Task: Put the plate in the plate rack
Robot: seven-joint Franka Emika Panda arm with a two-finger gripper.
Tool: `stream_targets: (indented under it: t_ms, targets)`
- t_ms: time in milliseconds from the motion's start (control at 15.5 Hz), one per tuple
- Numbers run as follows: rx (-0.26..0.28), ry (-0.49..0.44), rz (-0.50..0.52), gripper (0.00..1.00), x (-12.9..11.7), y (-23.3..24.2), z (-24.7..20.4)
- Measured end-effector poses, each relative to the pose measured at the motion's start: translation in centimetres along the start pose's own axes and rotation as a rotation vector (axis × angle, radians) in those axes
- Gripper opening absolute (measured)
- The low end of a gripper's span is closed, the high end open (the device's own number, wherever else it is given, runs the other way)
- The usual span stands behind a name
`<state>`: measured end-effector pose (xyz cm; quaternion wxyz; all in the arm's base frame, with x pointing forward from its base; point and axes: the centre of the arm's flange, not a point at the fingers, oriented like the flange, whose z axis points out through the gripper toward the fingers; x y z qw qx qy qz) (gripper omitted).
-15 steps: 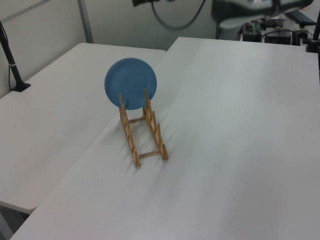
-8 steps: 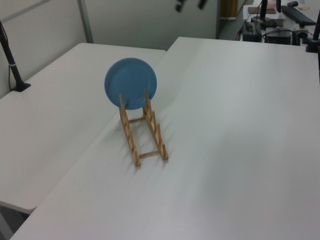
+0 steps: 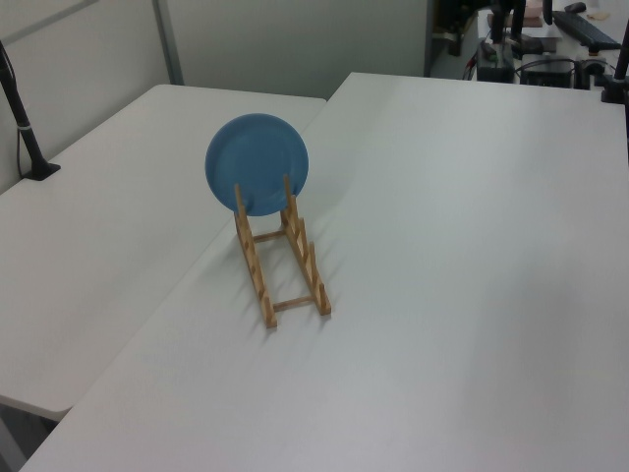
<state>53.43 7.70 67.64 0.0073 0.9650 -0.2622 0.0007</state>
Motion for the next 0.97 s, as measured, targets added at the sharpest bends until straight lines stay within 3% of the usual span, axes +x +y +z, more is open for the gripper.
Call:
stream_targets:
  t_ms: [194, 453, 712, 971]
  targets:
    - [0.012, -0.038, -0.138, 1.00, 0.1, 2.0, 1.4]
    - [0.054, 0.040, -0.287, 1.00, 2.9, 3.4, 3.1]
    - [0.053, 0.068, -0.451, 1.00, 5.5, 7.2, 3.1]
    - [0.052, 0.076, -0.490, 1.00, 5.6, 7.9, 2.7]
